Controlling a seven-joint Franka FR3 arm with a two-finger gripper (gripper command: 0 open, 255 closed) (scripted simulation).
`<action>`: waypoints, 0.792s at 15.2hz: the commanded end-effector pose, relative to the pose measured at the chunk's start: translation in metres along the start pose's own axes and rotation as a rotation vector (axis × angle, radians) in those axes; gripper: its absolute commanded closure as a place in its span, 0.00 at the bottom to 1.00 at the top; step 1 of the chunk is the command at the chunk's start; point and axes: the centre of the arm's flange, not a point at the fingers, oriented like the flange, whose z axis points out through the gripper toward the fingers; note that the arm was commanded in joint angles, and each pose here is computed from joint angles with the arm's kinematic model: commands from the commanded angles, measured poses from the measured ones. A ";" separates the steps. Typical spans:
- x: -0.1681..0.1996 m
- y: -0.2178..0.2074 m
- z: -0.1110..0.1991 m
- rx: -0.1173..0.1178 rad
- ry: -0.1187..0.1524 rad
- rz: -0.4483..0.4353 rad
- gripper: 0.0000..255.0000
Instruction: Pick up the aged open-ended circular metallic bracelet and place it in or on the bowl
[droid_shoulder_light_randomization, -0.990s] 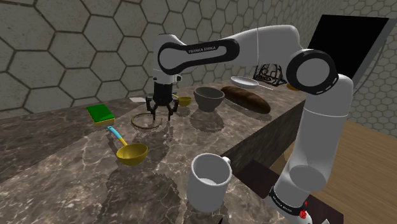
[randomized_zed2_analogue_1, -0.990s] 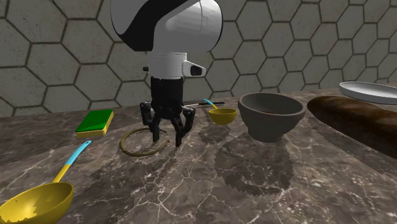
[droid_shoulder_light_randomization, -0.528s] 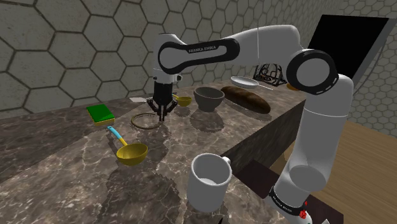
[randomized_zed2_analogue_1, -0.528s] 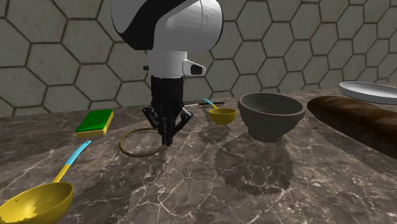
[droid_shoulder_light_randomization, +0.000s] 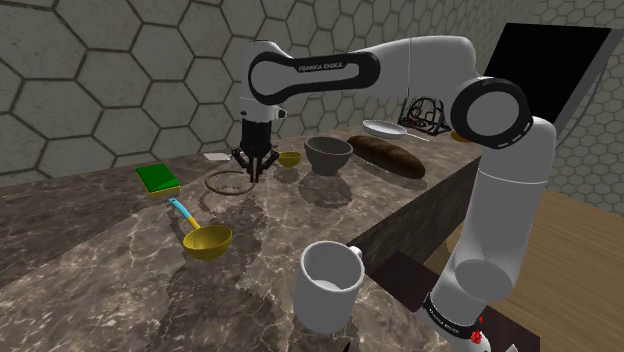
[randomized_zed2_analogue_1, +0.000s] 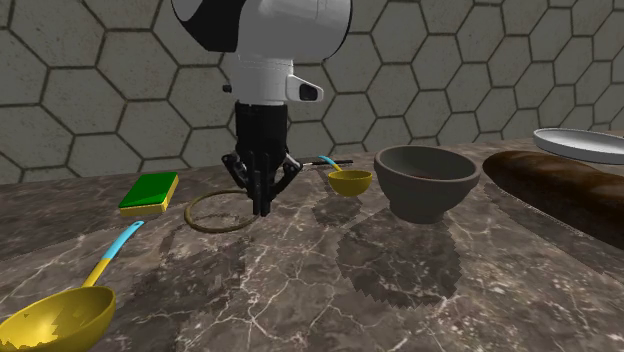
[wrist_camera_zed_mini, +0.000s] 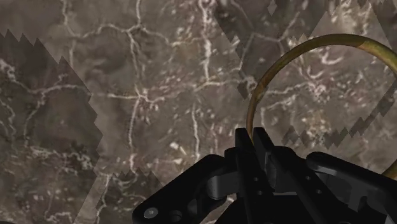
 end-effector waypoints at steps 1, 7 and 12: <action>-0.003 0.000 -0.010 0.000 0.000 0.000 1.00; -0.007 0.000 -0.042 0.000 0.000 0.000 1.00; -0.011 -0.001 -0.068 0.000 0.000 0.000 1.00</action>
